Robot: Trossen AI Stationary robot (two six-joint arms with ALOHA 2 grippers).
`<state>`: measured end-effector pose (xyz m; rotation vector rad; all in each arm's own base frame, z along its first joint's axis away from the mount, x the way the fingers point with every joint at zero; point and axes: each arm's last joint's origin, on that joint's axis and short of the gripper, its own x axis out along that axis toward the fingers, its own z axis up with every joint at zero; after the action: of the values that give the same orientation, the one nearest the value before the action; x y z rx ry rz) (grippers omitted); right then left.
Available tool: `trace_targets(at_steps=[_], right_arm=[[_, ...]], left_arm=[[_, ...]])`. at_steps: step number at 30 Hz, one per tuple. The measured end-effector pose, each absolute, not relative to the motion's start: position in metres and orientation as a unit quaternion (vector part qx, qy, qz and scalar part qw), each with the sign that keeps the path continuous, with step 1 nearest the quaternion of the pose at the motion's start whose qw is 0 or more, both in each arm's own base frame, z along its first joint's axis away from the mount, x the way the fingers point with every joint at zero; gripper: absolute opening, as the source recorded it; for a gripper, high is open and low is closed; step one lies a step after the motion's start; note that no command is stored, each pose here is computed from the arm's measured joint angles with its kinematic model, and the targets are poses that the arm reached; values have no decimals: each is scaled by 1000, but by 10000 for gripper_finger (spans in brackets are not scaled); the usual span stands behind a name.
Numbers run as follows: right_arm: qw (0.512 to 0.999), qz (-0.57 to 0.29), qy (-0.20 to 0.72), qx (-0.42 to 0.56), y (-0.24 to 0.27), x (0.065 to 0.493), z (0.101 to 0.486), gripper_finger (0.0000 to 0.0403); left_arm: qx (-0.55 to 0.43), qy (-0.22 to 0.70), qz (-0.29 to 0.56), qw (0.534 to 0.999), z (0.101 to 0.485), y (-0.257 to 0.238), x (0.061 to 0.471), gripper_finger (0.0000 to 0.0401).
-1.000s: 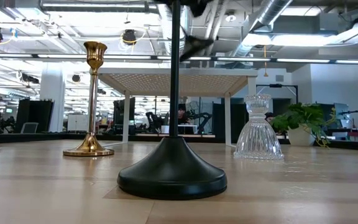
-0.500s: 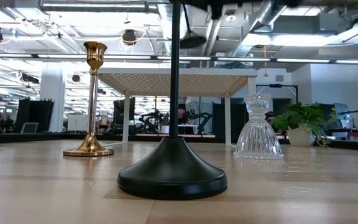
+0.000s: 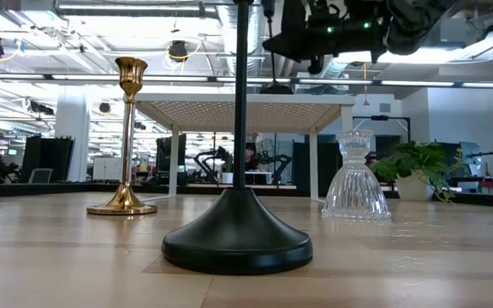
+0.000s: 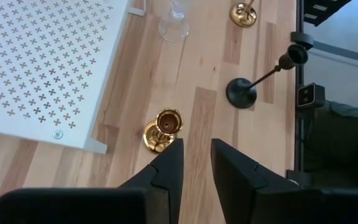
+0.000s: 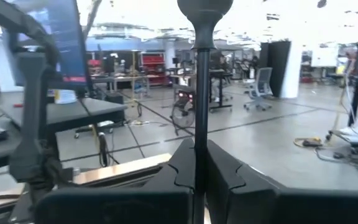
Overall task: Pick & Place candle stick holders
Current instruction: Put the left black candle holder on the shelf
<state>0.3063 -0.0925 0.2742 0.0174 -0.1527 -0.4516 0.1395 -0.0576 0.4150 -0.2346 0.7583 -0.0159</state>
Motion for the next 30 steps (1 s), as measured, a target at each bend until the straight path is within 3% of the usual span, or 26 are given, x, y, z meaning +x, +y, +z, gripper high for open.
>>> trace_targets(at_steps=[21, 30], right_arm=[[935, -353, -6, 26, -115, 300, 256, 0], [935, -355, -2, 20, -114, 300, 255, 0]], left_arm=[[-112, 371, -8, 922, 415, -58, 140, 81], [-112, 371, -8, 922, 415, -58, 140, 81]])
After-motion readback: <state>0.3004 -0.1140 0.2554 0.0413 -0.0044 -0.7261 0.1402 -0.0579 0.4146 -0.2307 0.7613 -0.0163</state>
